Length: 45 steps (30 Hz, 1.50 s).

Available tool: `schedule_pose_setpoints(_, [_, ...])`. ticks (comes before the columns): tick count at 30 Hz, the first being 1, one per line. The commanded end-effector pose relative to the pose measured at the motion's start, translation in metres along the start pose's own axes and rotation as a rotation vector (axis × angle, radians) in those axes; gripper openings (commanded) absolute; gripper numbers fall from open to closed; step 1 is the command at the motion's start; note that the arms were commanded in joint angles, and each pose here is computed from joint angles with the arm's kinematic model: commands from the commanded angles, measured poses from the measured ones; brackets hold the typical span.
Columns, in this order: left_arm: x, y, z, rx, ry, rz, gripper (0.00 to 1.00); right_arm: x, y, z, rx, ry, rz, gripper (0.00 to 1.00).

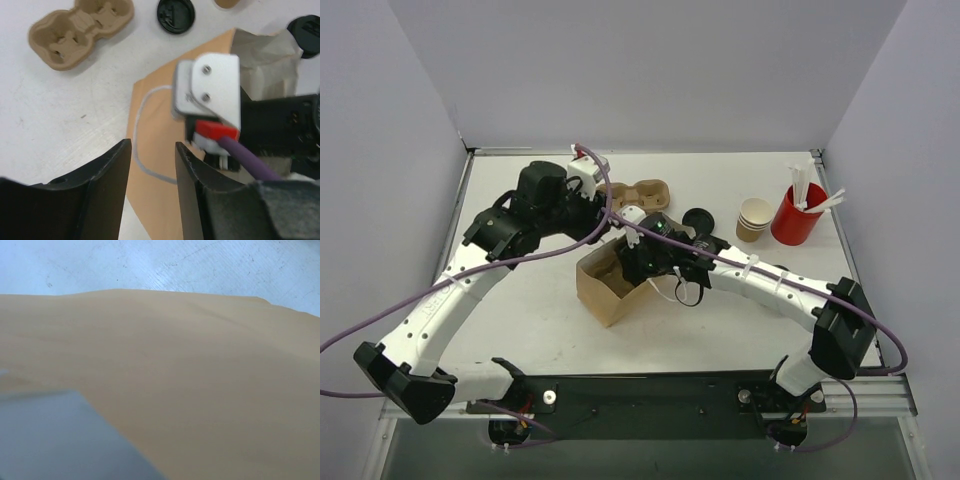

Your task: Pack the takeout coffee

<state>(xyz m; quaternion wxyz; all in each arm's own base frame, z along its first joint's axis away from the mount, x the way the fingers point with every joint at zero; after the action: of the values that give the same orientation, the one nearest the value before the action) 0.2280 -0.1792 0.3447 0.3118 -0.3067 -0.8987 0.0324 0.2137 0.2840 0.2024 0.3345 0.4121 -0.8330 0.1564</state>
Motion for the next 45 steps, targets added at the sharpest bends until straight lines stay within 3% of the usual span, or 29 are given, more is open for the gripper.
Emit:
schedule_pose_setpoints(1, [0.036,-0.022,0.008,-0.022,0.005,0.258,0.51,-0.010,-0.009,0.001,-0.074,0.047,0.056,0.36])
schedule_pose_setpoints(8, [0.058,-0.013,0.013,-0.038,-0.029,0.319,0.52,-0.011,-0.009,-0.002,-0.072,0.058,0.056,0.36])
schedule_pose_setpoints(26, [0.031,0.007,-0.001,-0.115,0.046,0.123,0.51,-0.016,-0.005,-0.005,-0.053,0.082,0.040,0.36])
schedule_pose_setpoints(33, [0.054,-0.001,-0.010,-0.145,-0.061,0.168,0.51,-0.016,-0.005,-0.004,-0.049,0.089,0.041,0.36])
schedule_pose_setpoints(37, [0.049,0.007,-0.007,-0.146,-0.032,0.100,0.51,-0.017,-0.004,-0.003,-0.047,0.093,0.036,0.36])
schedule_pose_setpoints(45, [0.029,0.007,-0.006,-0.152,0.036,0.133,0.51,-0.017,-0.004,-0.004,-0.043,0.099,0.036,0.36])
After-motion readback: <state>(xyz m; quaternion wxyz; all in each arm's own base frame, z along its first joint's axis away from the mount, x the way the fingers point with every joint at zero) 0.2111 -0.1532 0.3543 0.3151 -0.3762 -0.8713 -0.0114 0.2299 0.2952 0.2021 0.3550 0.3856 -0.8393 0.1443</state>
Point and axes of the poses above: each gripper's point midway between its finger pads, its own x axis back along the fingers, its own y axis along the line the jaws close on, z = x × y, the point moved 8 cm from there along x, back along the fingers, and after that the axes turned 7 degrees about x, right-handed, at the moved point
